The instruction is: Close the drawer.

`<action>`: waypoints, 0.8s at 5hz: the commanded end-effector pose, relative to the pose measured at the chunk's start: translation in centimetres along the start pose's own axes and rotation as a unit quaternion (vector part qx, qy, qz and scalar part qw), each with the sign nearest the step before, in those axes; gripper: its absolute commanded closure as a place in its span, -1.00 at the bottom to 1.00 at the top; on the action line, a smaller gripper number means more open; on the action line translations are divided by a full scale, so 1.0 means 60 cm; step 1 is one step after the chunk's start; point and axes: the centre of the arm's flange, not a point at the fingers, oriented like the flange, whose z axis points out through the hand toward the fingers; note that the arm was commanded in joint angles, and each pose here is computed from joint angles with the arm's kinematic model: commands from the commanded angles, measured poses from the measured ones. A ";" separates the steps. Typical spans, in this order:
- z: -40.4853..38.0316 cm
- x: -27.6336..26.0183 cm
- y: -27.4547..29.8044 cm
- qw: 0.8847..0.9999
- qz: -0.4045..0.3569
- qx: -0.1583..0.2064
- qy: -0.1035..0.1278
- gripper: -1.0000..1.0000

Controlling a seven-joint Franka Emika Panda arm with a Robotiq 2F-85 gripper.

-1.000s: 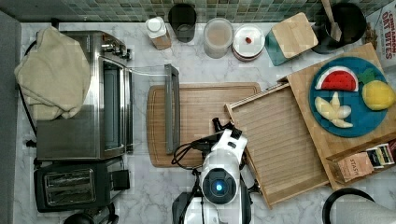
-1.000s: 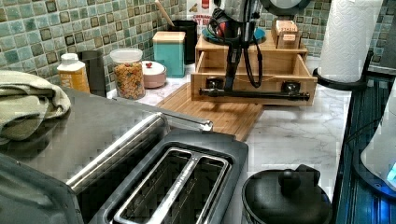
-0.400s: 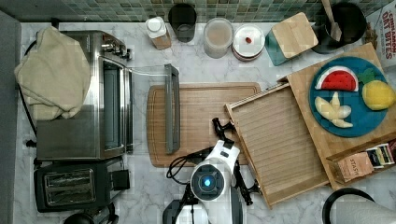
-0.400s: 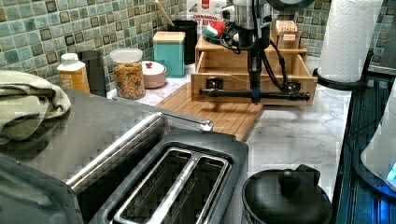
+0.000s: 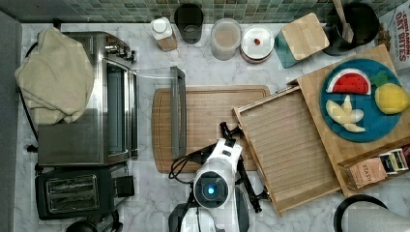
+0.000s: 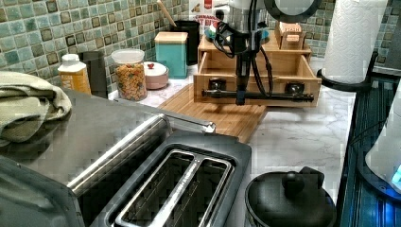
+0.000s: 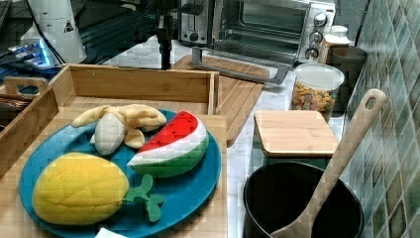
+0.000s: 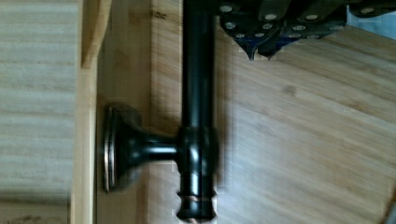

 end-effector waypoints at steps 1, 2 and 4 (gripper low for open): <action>0.046 -0.057 0.127 1.000 0.018 -0.007 -0.023 1.00; 0.045 -0.061 0.211 0.999 0.028 -0.024 -0.019 1.00; 0.051 -0.078 0.437 0.998 0.029 -0.043 -0.029 1.00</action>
